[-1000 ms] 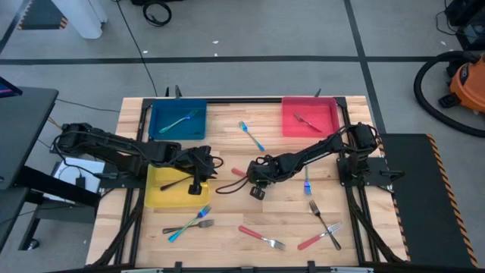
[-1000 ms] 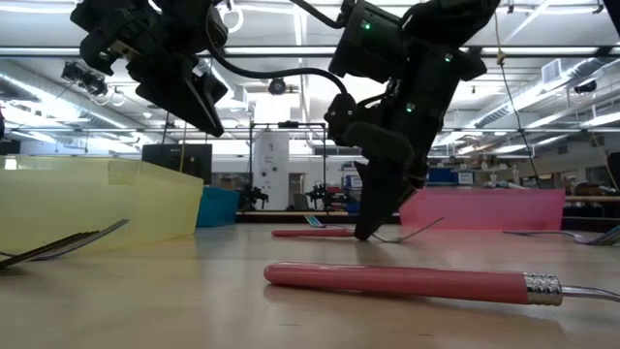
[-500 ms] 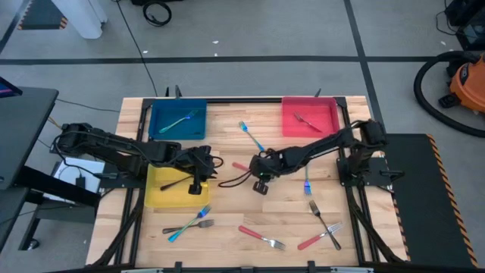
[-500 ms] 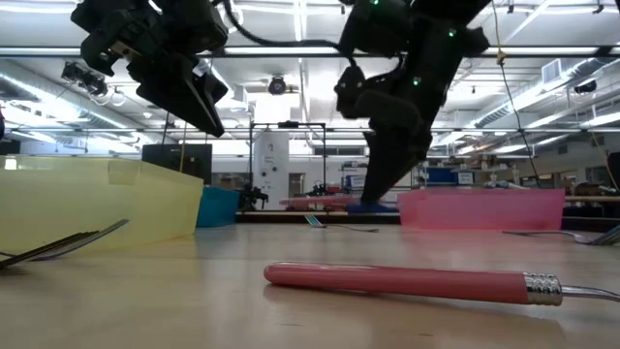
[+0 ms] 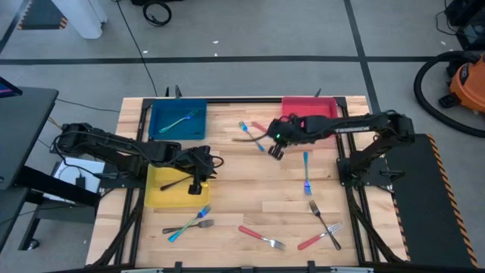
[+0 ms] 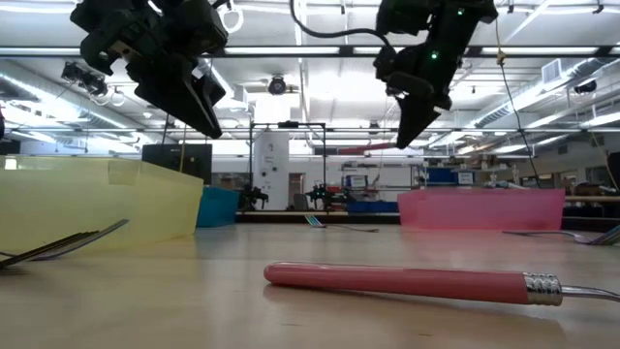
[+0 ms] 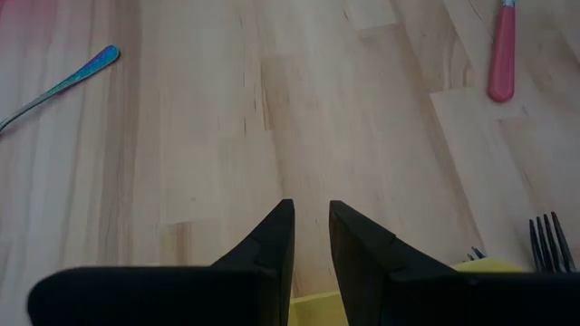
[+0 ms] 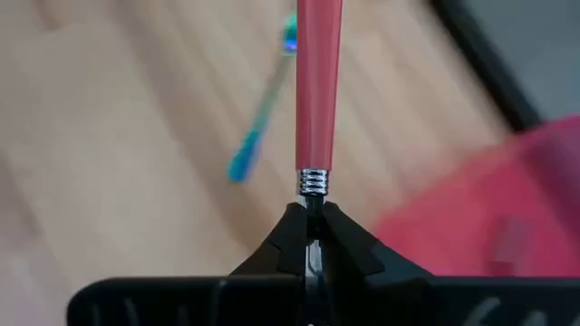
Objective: Sort silverware by color (type)
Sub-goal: Put the pink fork into the red bin
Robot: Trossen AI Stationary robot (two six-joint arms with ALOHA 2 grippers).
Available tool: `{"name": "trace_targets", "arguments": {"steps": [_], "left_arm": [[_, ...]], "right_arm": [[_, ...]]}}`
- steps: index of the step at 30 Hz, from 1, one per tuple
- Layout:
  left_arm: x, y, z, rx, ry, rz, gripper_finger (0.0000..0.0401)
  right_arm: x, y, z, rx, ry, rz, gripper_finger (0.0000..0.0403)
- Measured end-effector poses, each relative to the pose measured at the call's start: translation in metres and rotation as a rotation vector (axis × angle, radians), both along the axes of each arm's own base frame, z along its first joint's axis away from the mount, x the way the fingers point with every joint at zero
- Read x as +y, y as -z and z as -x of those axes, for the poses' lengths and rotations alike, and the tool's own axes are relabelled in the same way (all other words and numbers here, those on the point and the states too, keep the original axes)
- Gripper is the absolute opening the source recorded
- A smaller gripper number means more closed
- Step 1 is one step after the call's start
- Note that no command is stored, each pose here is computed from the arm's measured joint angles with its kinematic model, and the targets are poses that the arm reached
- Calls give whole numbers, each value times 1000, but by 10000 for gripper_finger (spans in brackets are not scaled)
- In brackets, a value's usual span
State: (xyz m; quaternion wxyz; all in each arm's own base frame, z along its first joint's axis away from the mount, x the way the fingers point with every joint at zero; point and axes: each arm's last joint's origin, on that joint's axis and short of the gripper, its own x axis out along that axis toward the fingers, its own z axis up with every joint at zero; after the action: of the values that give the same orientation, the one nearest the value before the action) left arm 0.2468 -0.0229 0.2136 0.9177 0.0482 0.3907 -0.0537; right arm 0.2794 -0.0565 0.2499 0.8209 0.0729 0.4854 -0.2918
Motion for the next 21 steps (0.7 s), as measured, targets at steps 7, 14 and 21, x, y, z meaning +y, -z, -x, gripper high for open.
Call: {"name": "trace_targets", "arguments": {"steps": [7, 14, 21], "left_arm": [[0, 0, 0, 4, -19, 18, 73], [0, 0, 0, 6, -42, 39, 73], [0, 1, 1, 12, -44, 41, 73]], "right_arm": [[-32, -24, 33, 22, 67, 59, 18], [-64, -24, 65, 180, 128, 54, 18], [-95, -20, 85, 239, 240, 20, 18]]}}
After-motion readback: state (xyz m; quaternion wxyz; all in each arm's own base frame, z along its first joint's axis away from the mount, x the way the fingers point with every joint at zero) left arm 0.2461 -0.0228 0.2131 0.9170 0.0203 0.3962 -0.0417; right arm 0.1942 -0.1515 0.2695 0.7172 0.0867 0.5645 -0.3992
